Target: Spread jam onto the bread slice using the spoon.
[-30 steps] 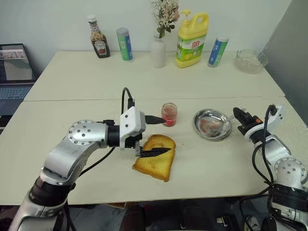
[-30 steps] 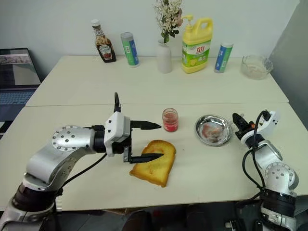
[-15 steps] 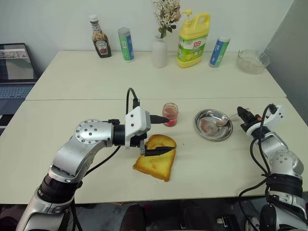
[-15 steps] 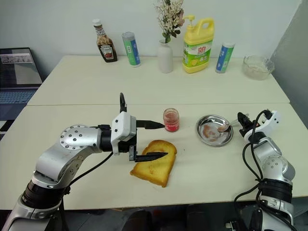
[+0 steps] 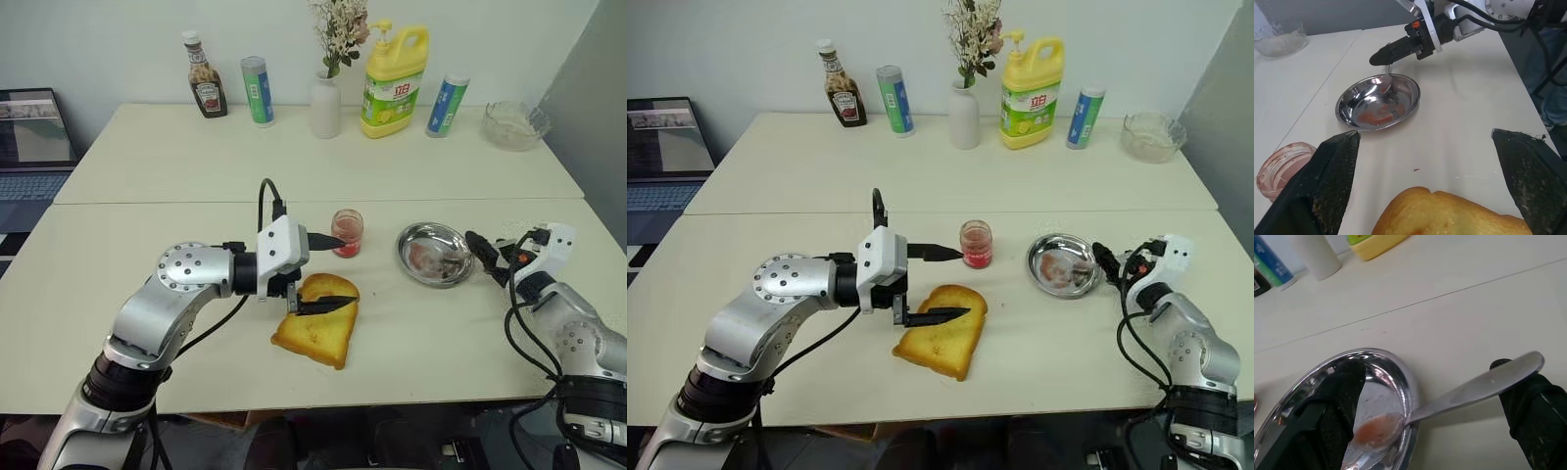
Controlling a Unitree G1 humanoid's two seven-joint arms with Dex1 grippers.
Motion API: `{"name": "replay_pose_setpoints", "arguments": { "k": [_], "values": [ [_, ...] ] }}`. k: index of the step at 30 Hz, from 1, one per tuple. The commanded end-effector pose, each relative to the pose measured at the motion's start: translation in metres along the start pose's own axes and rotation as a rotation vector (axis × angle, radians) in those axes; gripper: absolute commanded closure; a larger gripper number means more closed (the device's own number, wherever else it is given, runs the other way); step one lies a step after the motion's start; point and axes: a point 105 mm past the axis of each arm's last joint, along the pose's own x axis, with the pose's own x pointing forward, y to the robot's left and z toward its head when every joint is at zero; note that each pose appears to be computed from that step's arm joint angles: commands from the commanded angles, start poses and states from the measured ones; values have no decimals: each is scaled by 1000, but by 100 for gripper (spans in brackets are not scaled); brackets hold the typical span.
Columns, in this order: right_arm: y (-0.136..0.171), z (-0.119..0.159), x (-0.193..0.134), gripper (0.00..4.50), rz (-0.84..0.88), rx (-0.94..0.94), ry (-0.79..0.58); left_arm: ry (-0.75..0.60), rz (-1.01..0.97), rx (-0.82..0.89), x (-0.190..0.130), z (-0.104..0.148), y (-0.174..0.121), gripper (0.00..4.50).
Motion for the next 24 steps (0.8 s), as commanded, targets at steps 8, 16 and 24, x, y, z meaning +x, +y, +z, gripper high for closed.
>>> {"name": "replay_pose_setpoints", "arguments": {
  "k": [8,16,24],
  "values": [
    [12,26,-5,4,61,-303,-75,-20,6,53,2,9,4,0],
    [1,49,-9,4,-37,-346,-219,-23,22,45,-1,7,7,0],
    [50,65,-31,4,220,-391,-250,84,228,-3,-39,-12,31,0]
  ]
}}
